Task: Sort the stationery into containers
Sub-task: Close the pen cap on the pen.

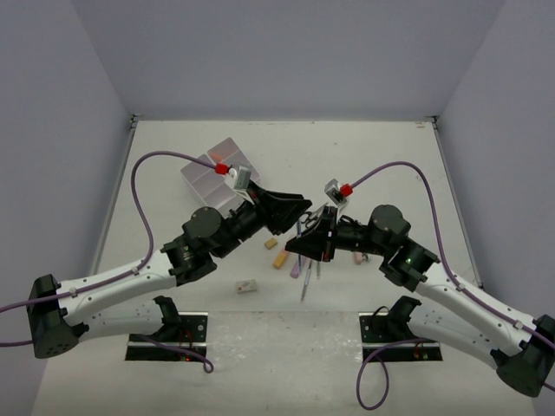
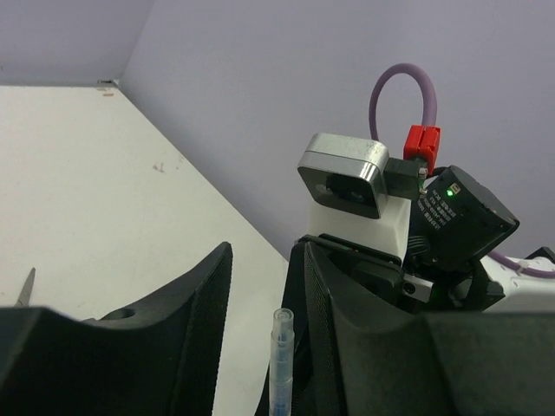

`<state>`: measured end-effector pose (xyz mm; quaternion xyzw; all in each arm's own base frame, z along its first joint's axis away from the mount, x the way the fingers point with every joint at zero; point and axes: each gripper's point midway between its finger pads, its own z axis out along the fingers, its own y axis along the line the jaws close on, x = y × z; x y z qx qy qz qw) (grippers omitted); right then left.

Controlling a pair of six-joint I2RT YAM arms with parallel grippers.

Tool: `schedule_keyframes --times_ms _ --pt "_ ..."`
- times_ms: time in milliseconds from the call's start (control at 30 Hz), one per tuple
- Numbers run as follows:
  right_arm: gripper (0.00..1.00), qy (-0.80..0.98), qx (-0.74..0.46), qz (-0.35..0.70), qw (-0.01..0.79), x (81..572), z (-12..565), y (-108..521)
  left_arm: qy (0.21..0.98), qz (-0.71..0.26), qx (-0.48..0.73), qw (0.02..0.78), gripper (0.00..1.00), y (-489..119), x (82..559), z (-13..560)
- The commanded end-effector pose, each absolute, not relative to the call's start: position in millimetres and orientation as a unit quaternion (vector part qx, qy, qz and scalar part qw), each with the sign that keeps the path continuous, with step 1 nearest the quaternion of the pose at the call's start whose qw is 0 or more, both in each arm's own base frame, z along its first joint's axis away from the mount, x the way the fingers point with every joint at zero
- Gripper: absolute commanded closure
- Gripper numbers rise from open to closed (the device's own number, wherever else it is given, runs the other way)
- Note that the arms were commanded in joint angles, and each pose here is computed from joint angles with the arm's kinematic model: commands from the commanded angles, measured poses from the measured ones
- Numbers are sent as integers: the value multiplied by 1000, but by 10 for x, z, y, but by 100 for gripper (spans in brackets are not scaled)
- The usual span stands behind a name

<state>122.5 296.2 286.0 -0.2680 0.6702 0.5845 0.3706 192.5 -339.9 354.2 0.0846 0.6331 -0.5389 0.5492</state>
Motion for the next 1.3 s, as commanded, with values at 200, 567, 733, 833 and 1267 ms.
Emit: schedule_keyframes --times_ms 200,567,733,833,1267 --pt "100 654 -271 579 404 1288 3151 2960 633 -566 99 519 100 -3446 1789 3430" --pt "100 670 -241 520 471 1623 3519 2893 646 -577 119 485 100 -3525 1682 3182" --pt "100 659 -237 502 508 1785 3880 2871 659 -585 137 451 100 -3626 1550 2951" --pt "100 650 -243 495 522 1849 4078 2877 662 -589 152 438 100 -3717 1396 2870" --pt "100 647 -278 507 497 1783 3860 2973 690 -510 109 502 89 -3417 1613 2895"
